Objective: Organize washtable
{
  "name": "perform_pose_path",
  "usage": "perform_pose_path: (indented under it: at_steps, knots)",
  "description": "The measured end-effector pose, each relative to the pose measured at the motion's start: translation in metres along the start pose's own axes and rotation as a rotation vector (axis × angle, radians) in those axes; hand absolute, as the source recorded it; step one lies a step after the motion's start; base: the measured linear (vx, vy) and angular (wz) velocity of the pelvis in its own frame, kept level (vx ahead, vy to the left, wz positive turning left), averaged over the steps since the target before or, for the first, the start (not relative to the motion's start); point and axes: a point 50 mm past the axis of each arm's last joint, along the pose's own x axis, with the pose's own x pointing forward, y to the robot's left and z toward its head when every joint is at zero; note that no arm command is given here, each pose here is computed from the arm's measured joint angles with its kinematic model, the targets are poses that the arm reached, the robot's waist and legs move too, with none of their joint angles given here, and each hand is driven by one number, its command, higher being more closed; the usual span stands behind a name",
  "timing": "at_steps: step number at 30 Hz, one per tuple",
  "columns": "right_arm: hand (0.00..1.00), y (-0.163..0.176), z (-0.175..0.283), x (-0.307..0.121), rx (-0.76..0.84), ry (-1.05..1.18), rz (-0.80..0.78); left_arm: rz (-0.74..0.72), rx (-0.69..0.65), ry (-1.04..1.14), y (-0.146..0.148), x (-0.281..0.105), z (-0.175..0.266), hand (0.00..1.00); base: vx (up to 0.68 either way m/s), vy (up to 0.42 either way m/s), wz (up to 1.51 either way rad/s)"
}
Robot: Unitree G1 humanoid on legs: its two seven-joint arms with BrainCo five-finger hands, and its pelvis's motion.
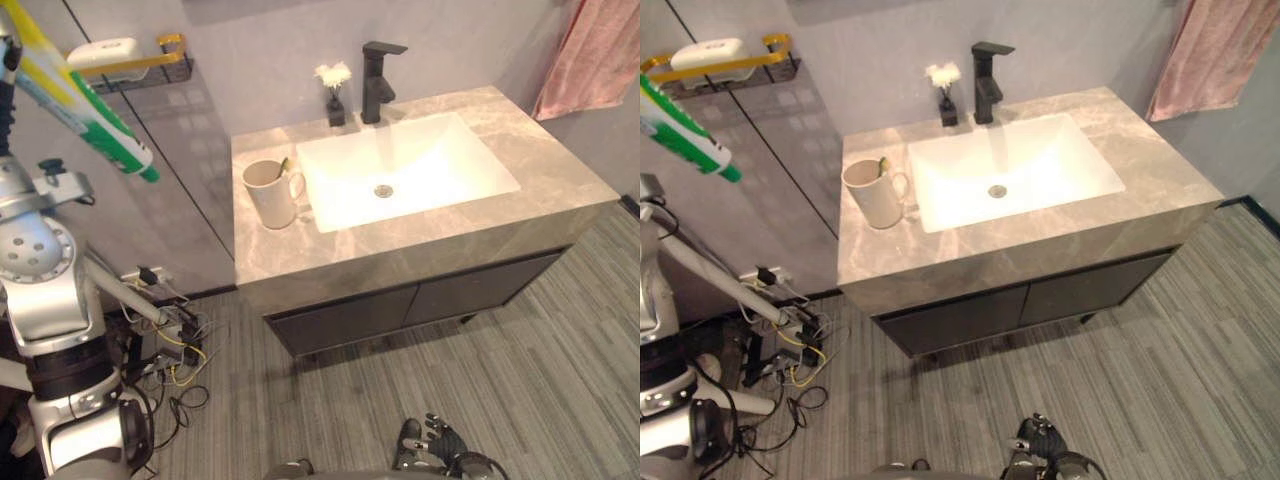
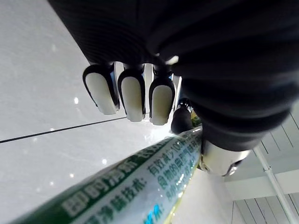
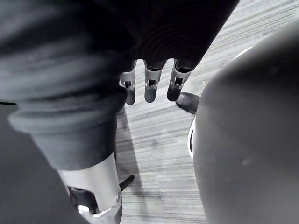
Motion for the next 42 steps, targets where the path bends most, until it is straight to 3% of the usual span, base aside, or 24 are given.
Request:
perform_pose_path:
  at_steps: [26, 42]
  knots:
    - [0.00, 0.016, 0.018, 0.000, -0.010, -0.092, 0.050, 0.151, -0.248, -0.012, -0.006, 0.028, 0.003, 1.00, 0.01, 0.015, -0.09]
    - [0.00, 0.015, 0.022, 0.000, 0.017, -0.121, 0.039, 0.186, -0.254, -0.010, -0.001, 0.050, 0.000, 1.00, 0.00, 0.014, -0.08]
